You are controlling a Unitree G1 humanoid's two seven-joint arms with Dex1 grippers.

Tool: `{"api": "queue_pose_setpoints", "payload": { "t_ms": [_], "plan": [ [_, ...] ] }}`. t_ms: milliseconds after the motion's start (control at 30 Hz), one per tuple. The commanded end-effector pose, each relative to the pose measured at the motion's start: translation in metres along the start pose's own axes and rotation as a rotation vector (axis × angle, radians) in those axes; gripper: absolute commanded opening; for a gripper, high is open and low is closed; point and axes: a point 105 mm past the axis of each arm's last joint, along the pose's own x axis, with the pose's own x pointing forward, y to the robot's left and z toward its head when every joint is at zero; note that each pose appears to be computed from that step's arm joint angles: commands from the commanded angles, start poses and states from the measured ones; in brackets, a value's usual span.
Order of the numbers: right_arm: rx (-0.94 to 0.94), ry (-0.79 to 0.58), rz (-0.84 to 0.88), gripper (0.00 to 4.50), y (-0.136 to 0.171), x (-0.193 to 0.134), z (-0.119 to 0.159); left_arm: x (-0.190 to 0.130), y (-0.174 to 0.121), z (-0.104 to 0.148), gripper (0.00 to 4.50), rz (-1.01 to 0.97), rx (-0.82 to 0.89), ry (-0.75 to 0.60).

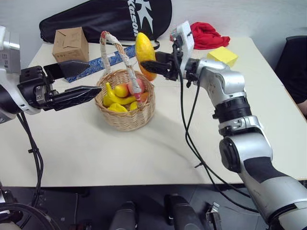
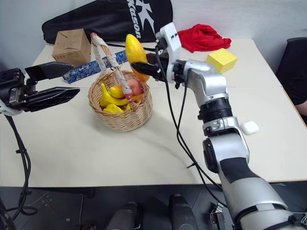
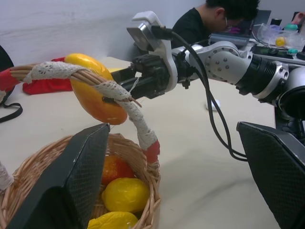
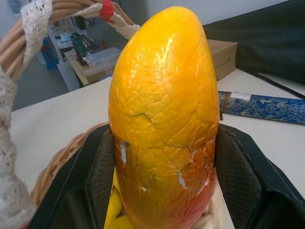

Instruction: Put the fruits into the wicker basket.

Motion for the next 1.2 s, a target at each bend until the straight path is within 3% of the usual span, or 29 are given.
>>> {"api": "queue_pose_setpoints", "payload": {
  "t_ms": [33,233,300,433,567,667,733,900,1200],
  "plan": [
    [0.01,-0.027,0.071,2.57,0.011,0.006,0.008,-0.006,-0.004,0.013,4.5,0.019,0.057,-0.018],
    [0.012,0.078,0.179,2.57,0.031,0.016,-0.018,-0.006,-0.002,0.011,4.5,0.03,0.06,-0.018],
    [0.007,0.1,0.156,3.29,0.028,0.016,-0.023,-0.005,0.0,0.011,4.5,0.035,0.061,-0.02],
    [0.0,0.059,0.118,4.48,0.019,0.004,-0.009,-0.002,0.001,0.01,4.5,0.027,0.062,-0.024],
    [0.019,0.0,0.08,4.48,0.007,-0.029,0.01,-0.001,0.002,0.008,4.5,0.02,0.059,-0.024],
    [0.032,-0.008,0.062,4.48,0.007,-0.064,0.01,0.0,0.002,0.007,4.5,0.008,0.055,-0.022],
    [0.057,0.001,0.087,4.48,0.023,-0.075,-0.003,0.002,0.002,0.006,4.5,-0.001,0.051,-0.022],
    [0.116,0.002,0.12,4.48,0.055,-0.062,-0.029,0.006,0.007,0.006,4.5,-0.015,0.063,-0.005],
    [0.23,-0.054,0.129,4.48,0.075,-0.018,-0.037,0.001,0.008,0.009,4.5,-0.013,0.076,0.018]
  ]
}}
